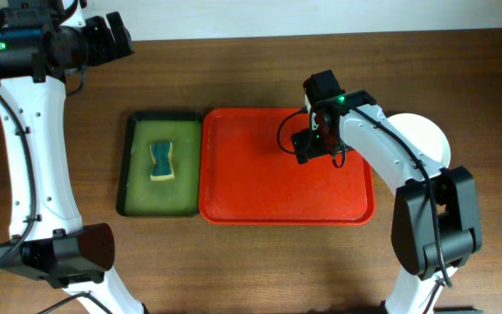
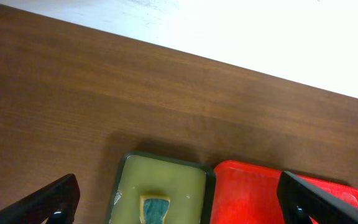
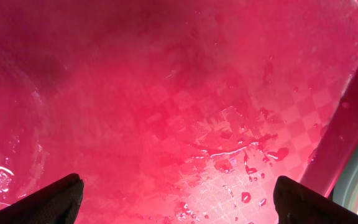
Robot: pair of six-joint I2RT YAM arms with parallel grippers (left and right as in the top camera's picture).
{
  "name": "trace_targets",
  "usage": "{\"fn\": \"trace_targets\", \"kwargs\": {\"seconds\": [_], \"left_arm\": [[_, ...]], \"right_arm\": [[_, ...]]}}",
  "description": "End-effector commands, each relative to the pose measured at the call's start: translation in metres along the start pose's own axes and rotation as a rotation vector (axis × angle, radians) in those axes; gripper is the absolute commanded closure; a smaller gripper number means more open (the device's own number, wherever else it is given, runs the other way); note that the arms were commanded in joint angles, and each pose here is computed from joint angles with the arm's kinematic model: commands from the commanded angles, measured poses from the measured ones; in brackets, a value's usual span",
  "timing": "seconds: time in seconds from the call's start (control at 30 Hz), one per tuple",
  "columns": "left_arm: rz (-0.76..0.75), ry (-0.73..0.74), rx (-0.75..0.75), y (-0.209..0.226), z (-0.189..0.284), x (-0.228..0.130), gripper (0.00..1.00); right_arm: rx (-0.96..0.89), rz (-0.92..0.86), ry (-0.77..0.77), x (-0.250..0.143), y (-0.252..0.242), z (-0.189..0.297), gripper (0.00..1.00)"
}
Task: Clean dirty plates on tray and stack at the side
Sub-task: 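Set the white plate onto the plate stack and release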
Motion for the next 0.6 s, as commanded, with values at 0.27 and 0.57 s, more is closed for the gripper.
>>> {"fn": "trace_targets", "kwargs": {"seconds": [0.27, 0.57], "left_arm": [[0.01, 0.006, -0.005, 0.0, -0.003, 0.0, 0.01], [0.009, 0.006, -0.006, -0.001, -0.003, -0.001, 0.01]], "right_arm": [[-0.022, 0.006, -0.004, 0.0, 0.0, 0.001, 0.01], [-0.055, -0.021, -0.349, -0.006, -0.008, 0.13, 0.01]]}}
Point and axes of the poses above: each gripper's point midway between its finger pads, its own z axis back along the fingers, its own y axis along the line the jaws close on, x = y × z, the point moved 7 cm from there along z, back along the fingers, and after that the axes turned 10 degrees about z, right-handed, at the moved point
